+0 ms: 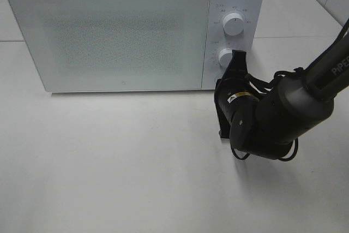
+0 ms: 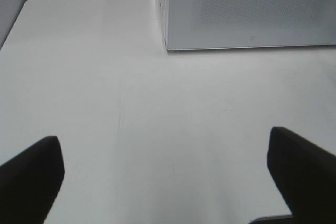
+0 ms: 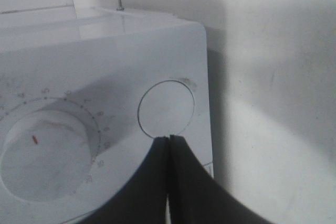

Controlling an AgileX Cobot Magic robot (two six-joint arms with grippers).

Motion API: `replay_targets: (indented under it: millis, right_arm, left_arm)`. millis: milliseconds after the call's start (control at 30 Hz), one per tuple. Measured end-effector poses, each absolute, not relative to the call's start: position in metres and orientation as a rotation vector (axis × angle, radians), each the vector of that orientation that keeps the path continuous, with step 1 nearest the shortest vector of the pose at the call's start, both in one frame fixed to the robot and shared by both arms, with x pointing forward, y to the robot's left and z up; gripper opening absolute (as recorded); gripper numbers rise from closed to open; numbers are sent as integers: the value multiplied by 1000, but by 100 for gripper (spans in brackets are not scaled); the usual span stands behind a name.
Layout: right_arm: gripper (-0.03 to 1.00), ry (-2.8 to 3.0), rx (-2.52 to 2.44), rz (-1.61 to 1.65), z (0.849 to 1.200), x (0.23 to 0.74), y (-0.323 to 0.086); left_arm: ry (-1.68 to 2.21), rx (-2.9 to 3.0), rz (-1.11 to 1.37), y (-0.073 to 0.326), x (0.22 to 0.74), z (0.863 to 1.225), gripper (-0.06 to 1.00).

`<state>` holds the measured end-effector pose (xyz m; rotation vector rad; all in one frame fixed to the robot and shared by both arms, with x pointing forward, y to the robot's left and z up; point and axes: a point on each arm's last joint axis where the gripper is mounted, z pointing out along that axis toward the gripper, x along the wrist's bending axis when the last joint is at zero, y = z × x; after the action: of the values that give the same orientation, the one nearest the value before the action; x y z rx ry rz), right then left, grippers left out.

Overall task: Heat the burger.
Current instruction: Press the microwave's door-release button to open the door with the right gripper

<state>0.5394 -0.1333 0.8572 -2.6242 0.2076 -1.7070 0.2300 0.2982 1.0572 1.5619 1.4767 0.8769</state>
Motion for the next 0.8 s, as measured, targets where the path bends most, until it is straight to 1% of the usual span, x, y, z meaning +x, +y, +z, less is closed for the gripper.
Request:
replay_targets:
  millis: [233, 500, 800]
  right_arm:
    - [0, 216, -2653, -1729, 860, 551, -134]
    - [0, 235, -2661, -1729, 852, 559, -131]
    - [0, 264, -2677, -1728, 851, 566, -139]
  left_arm:
    - [1477, 1562, 877, 298, 230, 1057, 97]
    - [1477, 1562, 877, 298, 230, 1057, 97]
    - [1477, 1562, 877, 298, 230, 1057, 97]
